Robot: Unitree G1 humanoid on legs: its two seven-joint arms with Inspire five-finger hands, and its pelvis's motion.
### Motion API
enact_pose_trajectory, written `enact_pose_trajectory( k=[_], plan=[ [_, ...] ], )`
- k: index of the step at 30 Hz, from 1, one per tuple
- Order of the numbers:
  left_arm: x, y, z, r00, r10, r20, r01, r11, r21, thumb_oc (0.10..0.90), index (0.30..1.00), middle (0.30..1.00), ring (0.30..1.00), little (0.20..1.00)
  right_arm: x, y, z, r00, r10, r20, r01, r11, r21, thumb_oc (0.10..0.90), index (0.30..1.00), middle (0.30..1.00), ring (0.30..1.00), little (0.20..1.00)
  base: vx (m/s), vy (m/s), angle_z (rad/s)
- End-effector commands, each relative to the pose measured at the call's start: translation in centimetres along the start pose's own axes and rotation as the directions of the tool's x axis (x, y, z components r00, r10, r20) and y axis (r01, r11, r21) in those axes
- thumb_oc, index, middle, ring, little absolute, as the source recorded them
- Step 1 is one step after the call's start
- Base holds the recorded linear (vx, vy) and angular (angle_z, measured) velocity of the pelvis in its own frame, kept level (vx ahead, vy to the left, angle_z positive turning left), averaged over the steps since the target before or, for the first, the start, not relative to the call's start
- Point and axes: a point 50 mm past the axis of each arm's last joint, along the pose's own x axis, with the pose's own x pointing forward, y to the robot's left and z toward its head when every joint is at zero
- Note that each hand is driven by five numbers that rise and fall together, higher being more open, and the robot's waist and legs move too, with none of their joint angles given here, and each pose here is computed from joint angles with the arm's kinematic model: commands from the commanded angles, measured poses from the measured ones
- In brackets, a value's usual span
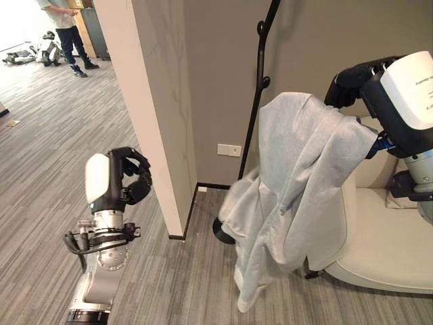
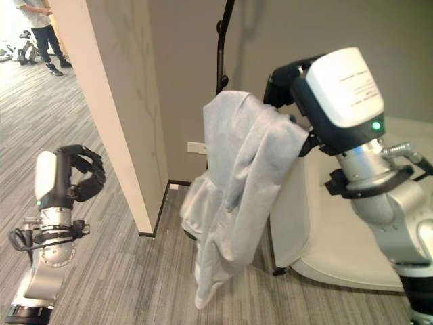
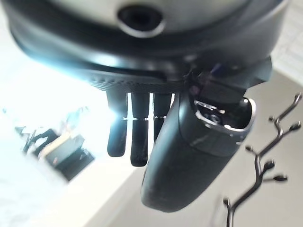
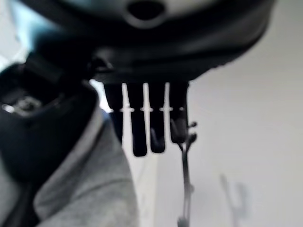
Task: Hang the clothes on the sofa on the clothes rack.
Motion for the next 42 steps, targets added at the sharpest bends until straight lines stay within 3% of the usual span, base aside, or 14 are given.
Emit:
enact_pose_trajectory(
  k=[1,4,5,6,7,9,15,18,21,23,27,34,42],
  plan=[
    [2.3,1.4,3.8,0.970,0.119,0.214,-0.109,0.993,-0.054,0.400,0.300,0.300,0.300,0.300,1.5,-5.0,-2.0,0.962,-0.265,-0.065,0.262,0.964,-0.044,0.400,0.300,0.300,0.300,0.300,0.00,0.000,0.00],
    [1.7,0.4,4.0,0.974,0.052,0.223,-0.036,0.997,-0.073,0.400,0.300,0.300,0.300,0.300,1.7,-5.1,-1.8,0.962,-0.267,-0.052,0.265,0.963,-0.042,0.400,0.300,0.300,0.300,0.300,0.00,0.000,0.00],
    [1.0,-0.8,4.0,0.974,-0.033,0.225,0.057,0.993,-0.100,0.800,0.900,0.900,0.900,0.900,2.1,-5.3,-1.8,0.961,-0.272,-0.048,0.271,0.962,-0.040,0.400,0.300,0.300,0.300,0.300,0.00,0.000,0.00],
    [-0.6,-2.6,4.2,0.955,-0.182,0.236,0.221,0.964,-0.151,0.800,0.900,0.900,0.900,0.900,2.7,-5.5,-1.5,0.959,-0.283,-0.025,0.283,0.959,-0.029,0.400,0.300,0.300,0.300,0.300,0.00,0.000,0.00],
    [-0.6,-2.6,4.1,0.955,-0.183,0.234,0.223,0.963,-0.153,0.800,0.900,0.900,0.900,0.900,2.8,-5.5,-1.5,0.959,-0.282,-0.024,0.282,0.959,-0.028,0.400,0.300,0.300,0.300,0.300,0.00,0.000,0.00],
    [-2.9,-4.3,4.6,0.887,-0.374,0.271,0.433,0.878,-0.205,0.800,0.900,0.900,0.900,0.900,3.7,-6.1,-1.5,0.958,-0.288,-0.006,0.288,0.957,-0.043,0.400,0.300,0.300,0.300,0.300,0.00,0.000,0.00],
    [-6.5,-5.5,5.2,0.783,-0.544,0.300,0.621,0.702,-0.348,0.800,0.900,0.900,0.900,0.900,5.8,-6.4,-2.6,0.957,-0.288,-0.027,0.284,0.954,-0.100,0.400,0.300,0.300,0.300,0.300,0.00,0.000,0.00],
    [-7.4,-5.5,5.9,0.761,-0.561,0.325,0.648,0.630,-0.429,0.800,0.900,0.900,0.900,0.900,6.5,-6.5,-3.1,0.948,-0.314,-0.046,0.307,0.945,-0.111,0.400,0.300,0.300,0.300,0.300,0.00,0.000,0.00],
    [-7.1,-6.3,6.2,0.773,-0.546,0.324,0.635,0.651,-0.417,0.800,0.900,0.900,0.900,0.900,7.2,-6.1,-2.0,0.936,-0.352,-0.015,0.350,0.934,-0.070,0.400,0.300,0.300,0.300,0.300,-0.01,-0.010,0.04],
    [-5.3,-8.4,7.8,0.769,-0.505,0.391,0.620,0.739,-0.265,0.800,0.900,0.900,0.900,0.900,7.7,-5.7,0.5,0.916,-0.396,0.063,0.396,0.918,0.015,0.400,0.300,0.300,0.300,0.300,0.01,-0.050,0.08],
    [-4.1,-10.5,10.2,0.726,-0.491,0.482,0.630,0.756,-0.178,0.800,0.900,0.900,0.900,0.900,8.7,-5.4,2.3,0.898,-0.423,0.118,0.413,0.905,0.101,0.400,0.300,0.300,0.300,0.300,0.00,-0.022,0.04],
    [-4.8,-14.7,12.1,0.611,-0.588,0.530,0.713,0.700,-0.046,0.800,0.900,0.900,0.900,0.900,10.0,-5.3,4.0,0.869,-0.474,0.144,0.441,0.872,0.211,0.400,0.300,0.300,0.300,0.300,0.00,-0.014,-0.02],
    [-6.1,-16.9,11.3,0.575,-0.671,0.468,0.767,0.642,-0.023,0.800,0.900,0.900,0.900,0.900,10.4,-5.5,4.7,0.848,-0.511,0.139,0.465,0.844,0.267,0.400,0.300,0.300,0.300,0.300,0.01,-0.014,-0.04]
  ],
)
